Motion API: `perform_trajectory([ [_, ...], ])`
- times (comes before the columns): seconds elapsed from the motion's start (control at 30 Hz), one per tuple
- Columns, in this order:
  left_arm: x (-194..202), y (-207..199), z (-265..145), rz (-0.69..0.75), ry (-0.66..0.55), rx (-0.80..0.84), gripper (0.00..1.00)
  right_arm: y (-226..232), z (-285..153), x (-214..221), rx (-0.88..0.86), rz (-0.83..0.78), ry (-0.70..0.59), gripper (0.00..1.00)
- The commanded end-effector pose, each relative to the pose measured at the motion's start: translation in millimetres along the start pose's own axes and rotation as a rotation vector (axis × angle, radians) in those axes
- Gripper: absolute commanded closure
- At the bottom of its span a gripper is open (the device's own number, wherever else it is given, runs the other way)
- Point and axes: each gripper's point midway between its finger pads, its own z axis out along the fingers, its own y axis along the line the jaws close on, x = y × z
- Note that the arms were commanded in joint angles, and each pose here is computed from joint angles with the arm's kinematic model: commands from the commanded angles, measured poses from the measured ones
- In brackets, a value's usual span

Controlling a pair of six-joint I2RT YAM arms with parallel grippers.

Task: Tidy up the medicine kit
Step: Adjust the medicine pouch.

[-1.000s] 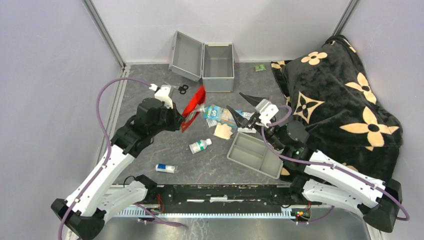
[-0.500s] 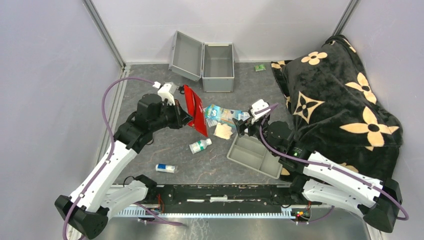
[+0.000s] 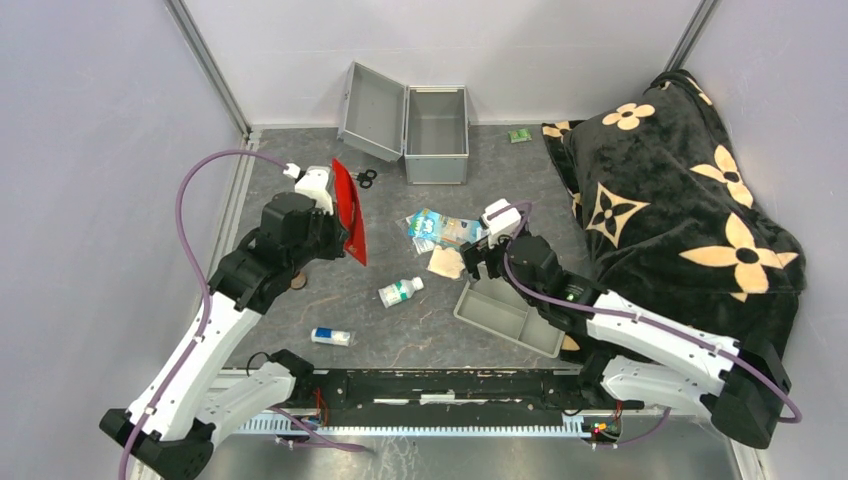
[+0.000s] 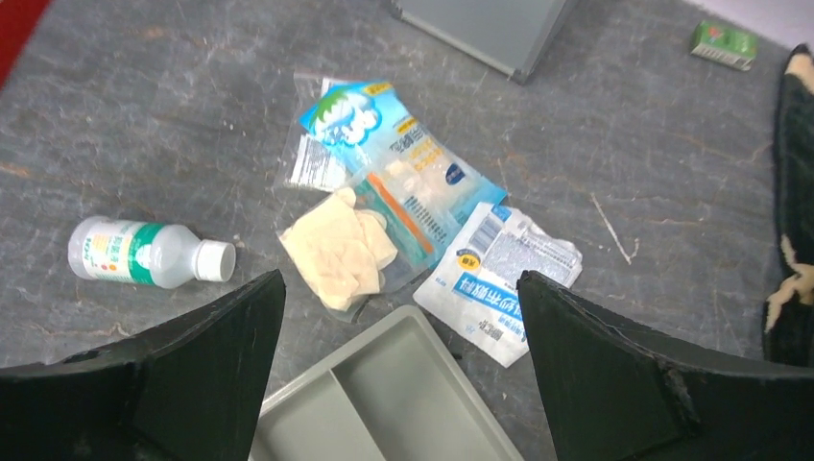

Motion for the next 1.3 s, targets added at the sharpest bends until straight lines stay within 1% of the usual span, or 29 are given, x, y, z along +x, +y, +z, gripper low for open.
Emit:
perform_trajectory([
  [0.0,6.6,30.3,-5.8,0.094,-0.025,-0.127,0.98,5.7,8.3,0.0,-0.006,0.028,0.085,0.02],
  [0.13,24.7,33.7,5.4,0.132,0.052,-0.135,0.98,10.8,18.1,15.0,-0.010,0.035,0.176,0.02],
  [0.2,29.0,24.5,12.7,0.142,0.092,-0.088,0.98,11.1,20.5,17.2,-0.009,0.061,0.181,0.02],
  [0.3,32.4,18.2,19.2,0.164,0.128,-0.074,0.98,9.4,22.1,21.4,-0.007,0.115,0.182,0.03],
  [0.43,30.7,20.8,16.5,0.188,0.111,-0.116,0.98,3.7,24.6,32.6,-0.002,0.166,0.221,0.03],
  [0.57,27.4,21.3,12.7,0.191,0.092,-0.116,0.98,8.6,24.3,39.8,-0.056,0.199,0.242,0.04],
  [0.77,31.9,16.2,17.5,0.201,0.127,-0.089,0.98,33.4,19.4,35.7,-0.230,0.160,0.207,0.04],
  [0.87,30.7,17.0,17.4,0.206,0.135,-0.098,0.98,33.5,18.1,34.5,-0.242,0.136,0.201,0.04],
  [0.93,29.2,17.6,16.7,0.208,0.138,-0.103,0.98,29.1,18.2,33.1,-0.217,0.135,0.199,0.03],
  [1.03,21.1,16.4,13.2,0.195,0.120,-0.108,0.98,13.1,19.8,28.2,-0.114,0.170,0.183,0.02],
  [1.13,2.4,16.2,4.7,0.175,0.058,-0.122,0.98,-6.1,18.7,19.7,-0.001,0.204,0.160,0.02],
  [1.27,-23.3,13.3,-8.6,0.153,-0.025,-0.123,0.98,-22.4,13.0,9.4,0.092,0.236,0.135,0.02],
])
